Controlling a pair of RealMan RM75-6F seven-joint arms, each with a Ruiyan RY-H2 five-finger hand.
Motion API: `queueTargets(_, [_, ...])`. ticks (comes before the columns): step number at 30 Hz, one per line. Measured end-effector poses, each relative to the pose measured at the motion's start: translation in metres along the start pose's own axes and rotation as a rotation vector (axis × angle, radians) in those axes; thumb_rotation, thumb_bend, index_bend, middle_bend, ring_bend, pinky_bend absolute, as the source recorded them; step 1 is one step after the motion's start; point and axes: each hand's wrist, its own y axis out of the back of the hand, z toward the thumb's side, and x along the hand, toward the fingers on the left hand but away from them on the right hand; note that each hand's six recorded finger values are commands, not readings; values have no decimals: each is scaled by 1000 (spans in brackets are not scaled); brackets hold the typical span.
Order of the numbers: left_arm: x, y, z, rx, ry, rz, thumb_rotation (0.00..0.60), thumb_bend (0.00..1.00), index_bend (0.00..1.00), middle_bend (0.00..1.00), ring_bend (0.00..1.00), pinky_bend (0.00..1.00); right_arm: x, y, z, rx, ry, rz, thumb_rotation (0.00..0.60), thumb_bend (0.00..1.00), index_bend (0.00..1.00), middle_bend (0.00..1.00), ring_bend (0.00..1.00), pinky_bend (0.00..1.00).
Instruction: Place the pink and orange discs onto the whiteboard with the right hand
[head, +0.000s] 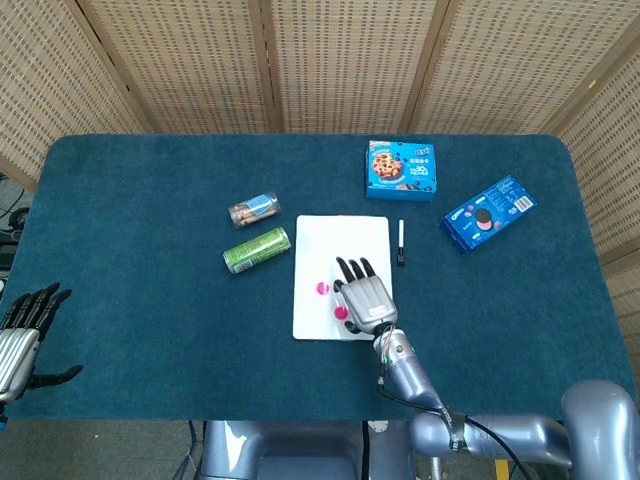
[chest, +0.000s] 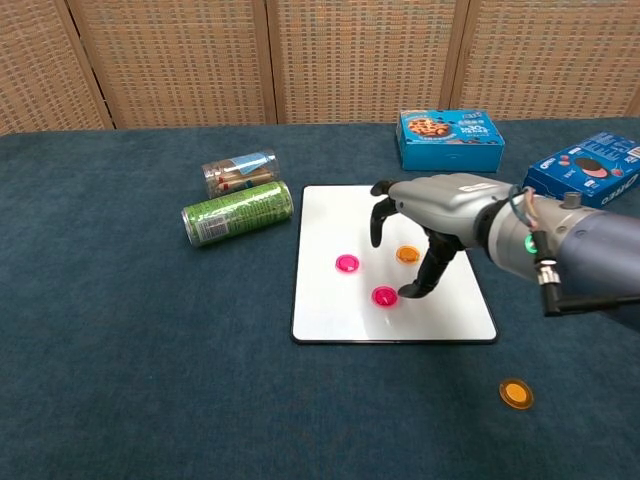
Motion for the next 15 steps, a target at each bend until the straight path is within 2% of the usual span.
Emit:
queueTargets(6, [0, -2, 1, 4, -6, -4, 600, 0, 0, 0, 0, 0, 34, 4, -27, 9, 15, -11, 600, 260, 321, 0, 0, 0])
queueTargets(10, [0, -3, 2, 10, -7, -6, 600, 0, 0, 0, 0, 0, 62, -8, -47, 13, 31, 8, 600, 305, 329, 0, 0, 0])
queueTargets(15, [-1, -4, 5, 22, -11, -4, 600, 0, 0, 0, 0, 0, 89, -25, -57, -22, 64, 35, 600, 308, 353, 0, 0, 0])
